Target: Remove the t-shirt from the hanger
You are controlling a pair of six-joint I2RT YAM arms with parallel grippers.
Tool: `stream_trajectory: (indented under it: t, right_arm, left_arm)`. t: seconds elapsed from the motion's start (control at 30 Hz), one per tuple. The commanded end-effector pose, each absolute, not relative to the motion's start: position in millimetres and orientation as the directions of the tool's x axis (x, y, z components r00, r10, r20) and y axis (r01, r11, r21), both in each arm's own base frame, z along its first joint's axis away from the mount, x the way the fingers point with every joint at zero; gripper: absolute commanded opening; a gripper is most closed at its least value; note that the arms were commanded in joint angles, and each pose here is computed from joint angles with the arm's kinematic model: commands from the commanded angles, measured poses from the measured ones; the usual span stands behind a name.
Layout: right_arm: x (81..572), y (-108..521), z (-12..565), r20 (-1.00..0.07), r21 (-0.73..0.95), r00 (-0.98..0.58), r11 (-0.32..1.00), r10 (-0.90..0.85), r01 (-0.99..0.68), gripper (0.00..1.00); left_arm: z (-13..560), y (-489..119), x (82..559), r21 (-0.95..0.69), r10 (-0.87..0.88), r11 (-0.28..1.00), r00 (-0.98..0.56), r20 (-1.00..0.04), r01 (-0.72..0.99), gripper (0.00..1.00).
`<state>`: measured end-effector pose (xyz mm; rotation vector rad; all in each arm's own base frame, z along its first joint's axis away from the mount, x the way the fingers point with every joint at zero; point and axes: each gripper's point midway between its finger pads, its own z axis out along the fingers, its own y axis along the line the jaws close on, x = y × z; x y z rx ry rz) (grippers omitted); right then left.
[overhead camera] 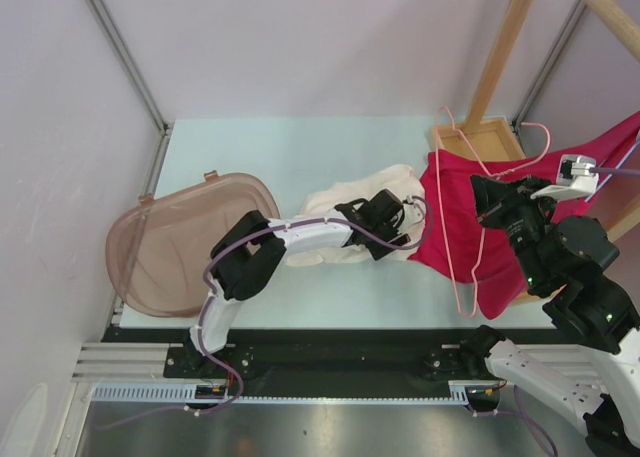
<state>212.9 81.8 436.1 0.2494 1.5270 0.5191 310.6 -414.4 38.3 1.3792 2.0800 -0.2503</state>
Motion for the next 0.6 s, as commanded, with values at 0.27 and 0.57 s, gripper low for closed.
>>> stream_trajectory:
  t: [0.27,0.57]
  right_arm:
    - [204.3,77.9,453.2,-0.842,0.529,-0.004,0.826,0.539,-0.194,0.0]
    - [193.5,60.8,458.3,-0.835,0.541,0.017,0.825,0.551,-0.161,0.0]
  left_arm:
    - [78.2,-412.8,319.1,0.205,0.706,0.508,-0.268,-0.656,0.836,0.14]
    - [189.4,-384.2,316.4,-0.065,0.391,0.68,-0.436,-0.81,0.73,0.0]
